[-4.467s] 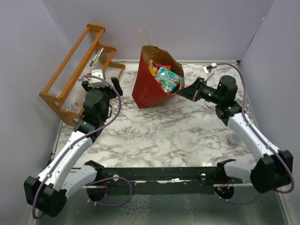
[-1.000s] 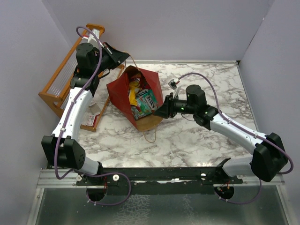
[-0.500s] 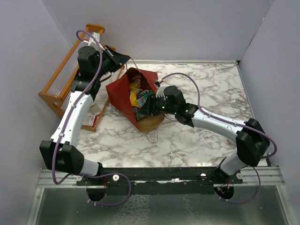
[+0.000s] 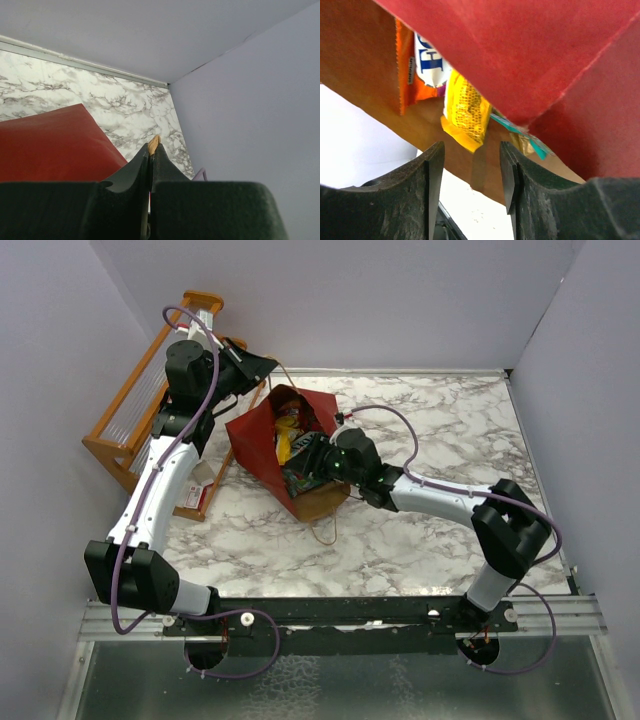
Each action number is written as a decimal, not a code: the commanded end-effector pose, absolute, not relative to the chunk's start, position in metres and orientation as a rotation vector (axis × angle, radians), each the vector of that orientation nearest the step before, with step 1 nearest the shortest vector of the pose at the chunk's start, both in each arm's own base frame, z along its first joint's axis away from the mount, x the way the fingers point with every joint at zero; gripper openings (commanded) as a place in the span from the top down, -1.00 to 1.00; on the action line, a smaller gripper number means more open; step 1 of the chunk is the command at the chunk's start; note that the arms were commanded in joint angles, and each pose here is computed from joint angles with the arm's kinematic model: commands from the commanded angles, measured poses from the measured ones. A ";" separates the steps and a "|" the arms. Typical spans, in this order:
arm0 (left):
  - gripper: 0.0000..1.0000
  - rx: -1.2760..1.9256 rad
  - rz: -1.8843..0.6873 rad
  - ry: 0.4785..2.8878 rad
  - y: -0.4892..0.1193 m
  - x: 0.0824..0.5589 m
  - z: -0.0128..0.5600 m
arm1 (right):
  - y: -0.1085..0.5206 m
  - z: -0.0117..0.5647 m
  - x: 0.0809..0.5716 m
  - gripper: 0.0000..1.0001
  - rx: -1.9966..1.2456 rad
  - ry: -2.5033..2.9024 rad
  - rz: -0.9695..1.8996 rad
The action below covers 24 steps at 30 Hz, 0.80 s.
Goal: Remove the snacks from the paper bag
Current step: Take out the snack from the paper bag.
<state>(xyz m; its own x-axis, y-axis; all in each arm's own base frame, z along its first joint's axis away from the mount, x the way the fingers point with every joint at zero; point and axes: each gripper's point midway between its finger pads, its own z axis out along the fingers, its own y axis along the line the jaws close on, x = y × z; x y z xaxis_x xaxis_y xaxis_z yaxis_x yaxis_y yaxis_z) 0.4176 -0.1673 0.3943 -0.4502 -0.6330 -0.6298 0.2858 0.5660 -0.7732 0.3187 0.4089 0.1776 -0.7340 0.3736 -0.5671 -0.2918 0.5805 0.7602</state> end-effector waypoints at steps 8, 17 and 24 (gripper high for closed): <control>1.00 -0.117 -1.077 1.576 -0.170 0.399 0.441 | 0.427 0.173 0.340 0.15 0.307 2.079 1.237; 1.00 -0.097 -1.020 1.590 -0.166 0.402 0.437 | 0.417 0.199 0.331 0.98 0.270 1.999 1.284; 1.00 -0.118 -0.936 1.595 -0.157 0.412 0.434 | 0.386 0.220 0.296 0.97 -0.040 1.955 1.183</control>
